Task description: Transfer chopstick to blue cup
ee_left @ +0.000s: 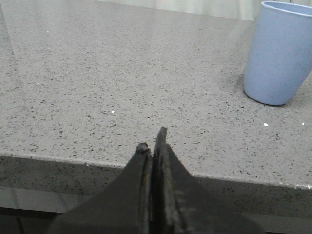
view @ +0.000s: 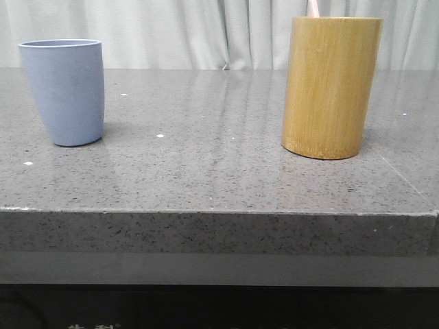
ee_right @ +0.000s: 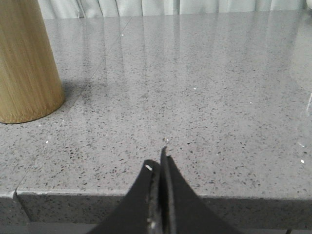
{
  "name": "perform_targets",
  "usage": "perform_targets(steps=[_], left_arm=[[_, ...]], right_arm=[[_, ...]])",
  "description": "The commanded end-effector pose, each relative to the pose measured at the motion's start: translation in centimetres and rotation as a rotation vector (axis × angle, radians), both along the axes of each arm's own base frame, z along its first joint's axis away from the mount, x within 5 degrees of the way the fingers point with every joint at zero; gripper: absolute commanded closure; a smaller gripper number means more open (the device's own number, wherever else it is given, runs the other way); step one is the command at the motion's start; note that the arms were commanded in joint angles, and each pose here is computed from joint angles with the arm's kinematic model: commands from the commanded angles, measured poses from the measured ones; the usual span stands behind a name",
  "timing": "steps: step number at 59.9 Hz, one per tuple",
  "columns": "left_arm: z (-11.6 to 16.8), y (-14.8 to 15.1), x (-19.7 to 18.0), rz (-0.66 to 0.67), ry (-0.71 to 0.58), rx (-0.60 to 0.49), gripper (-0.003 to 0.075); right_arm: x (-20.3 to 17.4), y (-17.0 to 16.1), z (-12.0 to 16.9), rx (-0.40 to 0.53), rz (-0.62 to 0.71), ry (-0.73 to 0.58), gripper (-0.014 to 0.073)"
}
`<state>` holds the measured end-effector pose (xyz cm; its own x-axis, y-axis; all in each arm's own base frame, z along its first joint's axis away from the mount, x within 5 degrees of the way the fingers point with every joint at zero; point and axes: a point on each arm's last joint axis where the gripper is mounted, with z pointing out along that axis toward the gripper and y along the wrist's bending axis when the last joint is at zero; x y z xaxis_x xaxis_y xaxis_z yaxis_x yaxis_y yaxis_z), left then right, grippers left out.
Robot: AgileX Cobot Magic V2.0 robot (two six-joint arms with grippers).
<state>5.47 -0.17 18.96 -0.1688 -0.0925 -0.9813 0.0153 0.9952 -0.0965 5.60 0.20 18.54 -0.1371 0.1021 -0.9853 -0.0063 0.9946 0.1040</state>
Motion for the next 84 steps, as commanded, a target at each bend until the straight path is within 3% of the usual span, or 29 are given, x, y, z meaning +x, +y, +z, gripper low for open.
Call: perform_targets(steps=[1,19,37,67,84], left_arm=[[0.6,0.0,0.0,0.0,-0.093,-0.018,0.0739],[0.6,0.0,0.0,0.002,-0.097,0.007,0.0739],[1.5,0.0,0.0,0.001,-0.197,0.008,0.0739],[1.5,0.0,0.0,0.001,-0.195,0.008,0.0739],[2.0,0.0,0.0,0.003,-0.25,-0.01,0.0739]], right_arm=[[-0.1,-0.1,1.1,-0.005,-0.013,-0.104,0.0664],[-0.1,-0.1,1.1,-0.005,-0.013,-0.106,0.0664],[-0.1,-0.1,1.2,-0.005,-0.014,-0.111,0.0664],[-0.1,-0.1,1.2,-0.005,-0.014,-0.112,0.0664],[-0.2,-0.3,2.6,-0.004,-0.03,-0.253,0.0664]])
